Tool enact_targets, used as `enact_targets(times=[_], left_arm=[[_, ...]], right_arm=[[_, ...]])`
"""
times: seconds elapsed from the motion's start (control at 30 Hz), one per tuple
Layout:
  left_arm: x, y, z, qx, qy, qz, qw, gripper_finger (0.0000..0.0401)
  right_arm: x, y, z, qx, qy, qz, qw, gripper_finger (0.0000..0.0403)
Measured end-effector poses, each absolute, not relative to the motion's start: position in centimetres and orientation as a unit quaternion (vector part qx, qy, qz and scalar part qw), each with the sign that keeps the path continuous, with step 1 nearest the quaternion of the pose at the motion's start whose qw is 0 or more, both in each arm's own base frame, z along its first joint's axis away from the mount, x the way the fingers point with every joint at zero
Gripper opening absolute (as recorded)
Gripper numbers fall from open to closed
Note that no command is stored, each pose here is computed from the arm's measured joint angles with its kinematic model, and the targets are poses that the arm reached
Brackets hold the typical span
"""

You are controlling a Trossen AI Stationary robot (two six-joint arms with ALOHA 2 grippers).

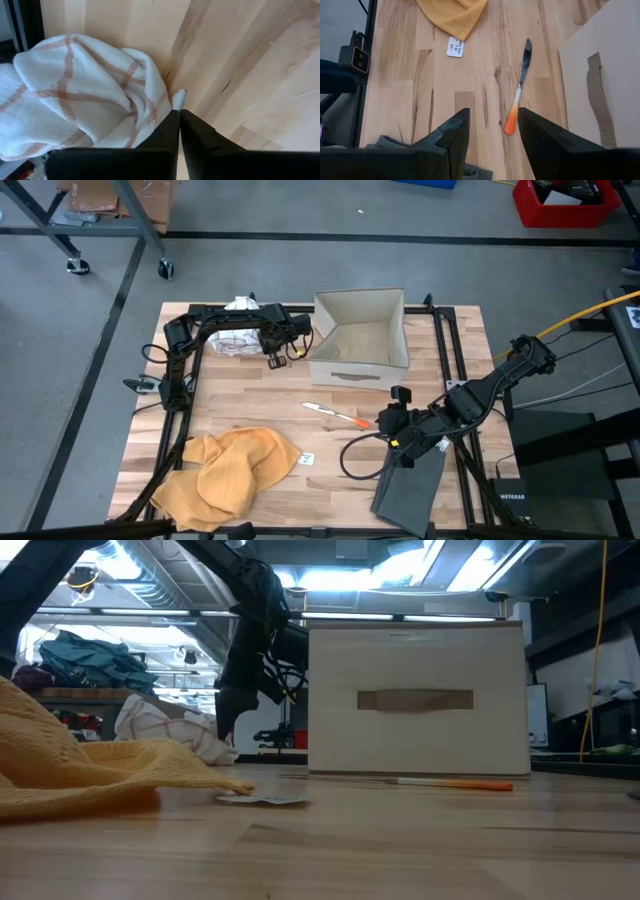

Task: Fold towel
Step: Fold the white kitchen towel

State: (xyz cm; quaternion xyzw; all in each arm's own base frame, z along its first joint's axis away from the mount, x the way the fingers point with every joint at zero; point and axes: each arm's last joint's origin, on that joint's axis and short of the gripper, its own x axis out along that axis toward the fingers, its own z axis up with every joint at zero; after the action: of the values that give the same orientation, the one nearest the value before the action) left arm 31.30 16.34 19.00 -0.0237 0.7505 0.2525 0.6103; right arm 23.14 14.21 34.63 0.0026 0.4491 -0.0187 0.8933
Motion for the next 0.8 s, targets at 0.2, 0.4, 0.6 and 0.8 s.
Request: enact_targets(times=[0.2, 0.4, 0.6, 0.8], left_arm=[[31.31, 16.07, 19.05, -0.031, 0.750, 0.260, 0.608, 0.0001], [31.13, 15.70, 19.34, -0.033, 0.755, 0.259, 0.601, 0.0002], [31.27, 15.80, 19.31, -0.028, 0.751, 0.256, 0.608, 0.0003], [31.29, 15.88, 19.31, -0.027, 0.750, 0.256, 0.609, 0.0004]], right_arm=[[23.14, 14.21, 34.63, 0.003, 0.449, -0.019, 0.893, 0.0172], [23.14, 14.21, 34.63, 0.003, 0.449, -0.019, 0.893, 0.0172], [23.16, 14.22, 34.64, 0.003, 0.448, -0.019, 0.894, 0.0172], [23.16, 14.22, 34.64, 0.003, 0.448, -0.019, 0.894, 0.0172]])
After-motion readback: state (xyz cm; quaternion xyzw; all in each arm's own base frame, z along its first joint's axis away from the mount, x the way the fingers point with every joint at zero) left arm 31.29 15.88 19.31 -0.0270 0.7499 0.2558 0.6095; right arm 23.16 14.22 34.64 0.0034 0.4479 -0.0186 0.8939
